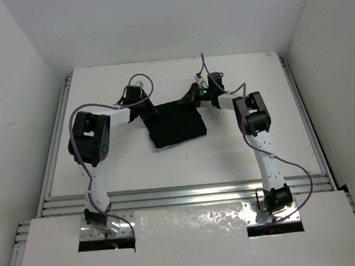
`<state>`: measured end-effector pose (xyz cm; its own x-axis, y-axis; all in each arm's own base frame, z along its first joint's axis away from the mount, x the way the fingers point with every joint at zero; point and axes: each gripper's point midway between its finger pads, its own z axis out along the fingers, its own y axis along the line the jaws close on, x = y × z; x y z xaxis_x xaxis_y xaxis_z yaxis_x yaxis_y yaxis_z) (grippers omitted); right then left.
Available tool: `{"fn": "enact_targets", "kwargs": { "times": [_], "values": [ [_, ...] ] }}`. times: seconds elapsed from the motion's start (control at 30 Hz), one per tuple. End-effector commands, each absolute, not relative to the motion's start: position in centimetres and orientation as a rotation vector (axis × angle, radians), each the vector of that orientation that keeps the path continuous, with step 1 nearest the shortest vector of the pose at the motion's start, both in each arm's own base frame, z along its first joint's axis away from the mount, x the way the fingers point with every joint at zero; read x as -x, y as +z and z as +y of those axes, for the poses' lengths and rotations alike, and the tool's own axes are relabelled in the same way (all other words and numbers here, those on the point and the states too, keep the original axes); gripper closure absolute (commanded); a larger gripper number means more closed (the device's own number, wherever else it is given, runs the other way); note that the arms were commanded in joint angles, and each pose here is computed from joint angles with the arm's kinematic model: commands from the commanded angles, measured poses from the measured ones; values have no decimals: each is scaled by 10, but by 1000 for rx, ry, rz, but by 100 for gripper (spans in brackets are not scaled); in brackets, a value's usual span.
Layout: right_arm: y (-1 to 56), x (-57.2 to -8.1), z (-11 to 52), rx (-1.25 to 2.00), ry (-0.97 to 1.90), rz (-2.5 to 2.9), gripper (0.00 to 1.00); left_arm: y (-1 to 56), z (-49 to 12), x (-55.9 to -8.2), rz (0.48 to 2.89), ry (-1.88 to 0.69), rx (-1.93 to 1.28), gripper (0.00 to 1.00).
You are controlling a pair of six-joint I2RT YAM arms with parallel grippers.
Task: Fold and stack the t-shirts
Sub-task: Fold the tshirt
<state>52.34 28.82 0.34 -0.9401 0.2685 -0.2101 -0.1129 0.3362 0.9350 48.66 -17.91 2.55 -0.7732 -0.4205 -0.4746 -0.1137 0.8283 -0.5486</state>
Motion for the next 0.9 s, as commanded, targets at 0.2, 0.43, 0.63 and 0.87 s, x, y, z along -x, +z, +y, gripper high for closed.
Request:
{"fn": "enact_targets", "kwargs": {
  "times": [0.2, 0.43, 0.63, 0.87],
  "values": [
    [-6, -564, 266, -206, 1522, 2282, 100, 15, -144, -471, 2408, -596, 469, 100],
    [48, -560, 265, -101, 1559, 2206, 100, 63, -132, -470, 2355, -568, 466, 93],
    [183, -554, 238, 102, 1395, 2041, 76, 182, -102, -488, 2161, -428, 403, 0],
    [261, -475, 160, 75, 818, 2154, 1, 248, 31, -416, 2125, 219, 733, 0]
  ]
}}
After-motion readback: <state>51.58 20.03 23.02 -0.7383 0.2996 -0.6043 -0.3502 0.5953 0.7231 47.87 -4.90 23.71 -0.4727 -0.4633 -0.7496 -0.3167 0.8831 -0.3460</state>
